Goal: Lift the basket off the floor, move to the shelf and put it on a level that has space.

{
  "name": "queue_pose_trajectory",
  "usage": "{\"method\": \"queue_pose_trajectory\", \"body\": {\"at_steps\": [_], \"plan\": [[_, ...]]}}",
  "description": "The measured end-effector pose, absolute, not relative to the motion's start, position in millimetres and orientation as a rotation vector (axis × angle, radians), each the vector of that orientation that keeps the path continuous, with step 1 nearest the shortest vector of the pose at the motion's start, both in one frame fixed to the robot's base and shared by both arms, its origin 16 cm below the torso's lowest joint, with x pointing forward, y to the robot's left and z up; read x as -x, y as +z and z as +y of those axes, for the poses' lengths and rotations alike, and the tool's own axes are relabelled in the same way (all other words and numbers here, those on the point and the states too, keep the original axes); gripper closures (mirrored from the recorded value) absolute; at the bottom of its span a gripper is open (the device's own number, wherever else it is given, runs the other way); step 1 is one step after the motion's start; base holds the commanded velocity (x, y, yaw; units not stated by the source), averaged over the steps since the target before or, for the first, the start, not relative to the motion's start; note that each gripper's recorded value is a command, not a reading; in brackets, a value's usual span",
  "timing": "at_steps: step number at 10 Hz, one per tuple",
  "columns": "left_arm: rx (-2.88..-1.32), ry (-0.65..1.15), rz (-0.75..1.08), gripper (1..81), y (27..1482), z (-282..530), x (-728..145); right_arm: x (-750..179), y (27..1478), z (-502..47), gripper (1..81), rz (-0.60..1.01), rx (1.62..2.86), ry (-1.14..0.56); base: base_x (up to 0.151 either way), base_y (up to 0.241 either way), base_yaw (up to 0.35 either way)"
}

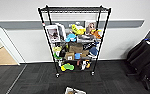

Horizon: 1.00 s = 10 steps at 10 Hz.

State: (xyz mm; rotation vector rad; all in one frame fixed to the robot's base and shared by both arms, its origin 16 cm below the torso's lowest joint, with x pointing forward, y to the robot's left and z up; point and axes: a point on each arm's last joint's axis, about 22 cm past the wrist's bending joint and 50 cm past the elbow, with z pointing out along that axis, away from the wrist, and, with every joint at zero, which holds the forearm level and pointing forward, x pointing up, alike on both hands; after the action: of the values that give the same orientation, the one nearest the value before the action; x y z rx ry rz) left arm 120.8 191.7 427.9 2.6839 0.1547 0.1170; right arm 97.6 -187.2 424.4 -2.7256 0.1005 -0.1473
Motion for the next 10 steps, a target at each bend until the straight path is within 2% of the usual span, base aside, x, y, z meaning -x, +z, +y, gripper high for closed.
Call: {"method": "queue_pose_trajectory", "body": {"at_steps": [5,10], "plan": [[-2.680,0.116,0.155,1.0,428.1,188.6,-120.6,-95.4,423.5,-190.2,1.0,0.101,2.732,-0.144,0.084,0.000,0.000],[-2.679,0.106,0.156,1.0,428.0,187.0,-116.7,-92.8,423.1,-190.7,1.0,0.101,2.734,-0.137,0.000,0.000,0.000]]}}
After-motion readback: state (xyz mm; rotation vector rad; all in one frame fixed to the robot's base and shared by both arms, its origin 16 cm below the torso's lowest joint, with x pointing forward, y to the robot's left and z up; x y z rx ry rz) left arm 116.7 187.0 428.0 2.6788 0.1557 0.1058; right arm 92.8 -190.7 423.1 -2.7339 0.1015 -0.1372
